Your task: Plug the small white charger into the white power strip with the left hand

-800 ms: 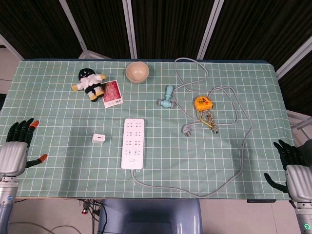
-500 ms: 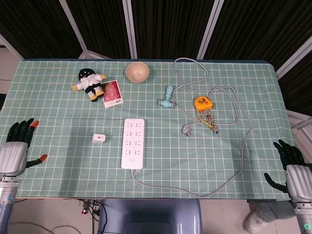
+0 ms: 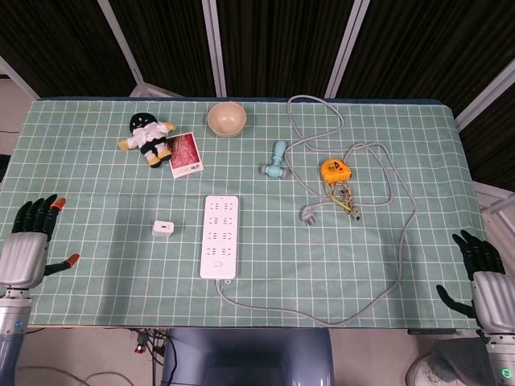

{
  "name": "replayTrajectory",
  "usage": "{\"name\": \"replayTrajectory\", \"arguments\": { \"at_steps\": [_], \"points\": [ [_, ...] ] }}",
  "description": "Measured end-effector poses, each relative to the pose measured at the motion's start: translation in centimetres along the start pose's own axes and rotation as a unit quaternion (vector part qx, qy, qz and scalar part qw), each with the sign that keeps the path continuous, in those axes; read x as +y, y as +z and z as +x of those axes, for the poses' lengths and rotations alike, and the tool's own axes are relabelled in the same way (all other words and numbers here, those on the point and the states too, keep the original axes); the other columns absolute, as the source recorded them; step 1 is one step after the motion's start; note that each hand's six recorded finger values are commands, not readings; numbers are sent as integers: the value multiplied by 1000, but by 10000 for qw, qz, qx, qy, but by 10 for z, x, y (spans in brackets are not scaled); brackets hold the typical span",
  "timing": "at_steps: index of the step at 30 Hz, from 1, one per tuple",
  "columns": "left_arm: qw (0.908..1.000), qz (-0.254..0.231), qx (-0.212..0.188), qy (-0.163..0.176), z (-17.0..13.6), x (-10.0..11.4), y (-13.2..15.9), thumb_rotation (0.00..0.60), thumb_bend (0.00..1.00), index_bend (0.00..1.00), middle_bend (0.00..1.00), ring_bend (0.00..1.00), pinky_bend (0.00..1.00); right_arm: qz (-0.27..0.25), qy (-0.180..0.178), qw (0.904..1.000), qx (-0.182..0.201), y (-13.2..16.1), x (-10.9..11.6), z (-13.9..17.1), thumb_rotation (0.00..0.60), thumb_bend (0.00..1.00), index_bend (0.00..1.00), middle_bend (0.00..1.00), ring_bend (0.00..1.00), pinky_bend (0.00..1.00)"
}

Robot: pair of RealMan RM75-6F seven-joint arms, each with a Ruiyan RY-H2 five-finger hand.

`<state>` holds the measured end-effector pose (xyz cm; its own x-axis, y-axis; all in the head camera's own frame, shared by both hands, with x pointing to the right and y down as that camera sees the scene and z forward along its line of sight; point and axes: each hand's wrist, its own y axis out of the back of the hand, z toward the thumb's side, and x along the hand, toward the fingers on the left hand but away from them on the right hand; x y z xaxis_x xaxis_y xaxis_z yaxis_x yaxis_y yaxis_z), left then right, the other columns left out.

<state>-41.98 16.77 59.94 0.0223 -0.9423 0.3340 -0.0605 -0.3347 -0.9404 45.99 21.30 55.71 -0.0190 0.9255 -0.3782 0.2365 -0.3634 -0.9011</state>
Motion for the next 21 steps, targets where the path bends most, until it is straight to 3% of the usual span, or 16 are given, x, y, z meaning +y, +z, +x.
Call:
{"name": "replayTrajectory", "arguments": {
  "at_steps": [4,12,15,21],
  "points": [
    [9999,6,17,-129,6,0,9,600,127,80,5,0,0,-52,-7,10000,-16,-1,2,0,600,347,39,0,0,0],
    [9967,422,13,-697,33,-2,45,600,128,229,180,0,0,-100,19,9999,-18,-1,1,0,600,348,39,0,0,0],
    [9940,622,-83,-899,45,-4,62,600,129,253,234,0,0,-120,20,9999,-24,-1,2,0,600,348,39,0,0,0],
    [9887,856,-191,-1215,66,-16,96,600,177,269,249,0,0,-185,44,9998,-38,-2,2,0,600,348,39,0,0,0]
  ]
}}
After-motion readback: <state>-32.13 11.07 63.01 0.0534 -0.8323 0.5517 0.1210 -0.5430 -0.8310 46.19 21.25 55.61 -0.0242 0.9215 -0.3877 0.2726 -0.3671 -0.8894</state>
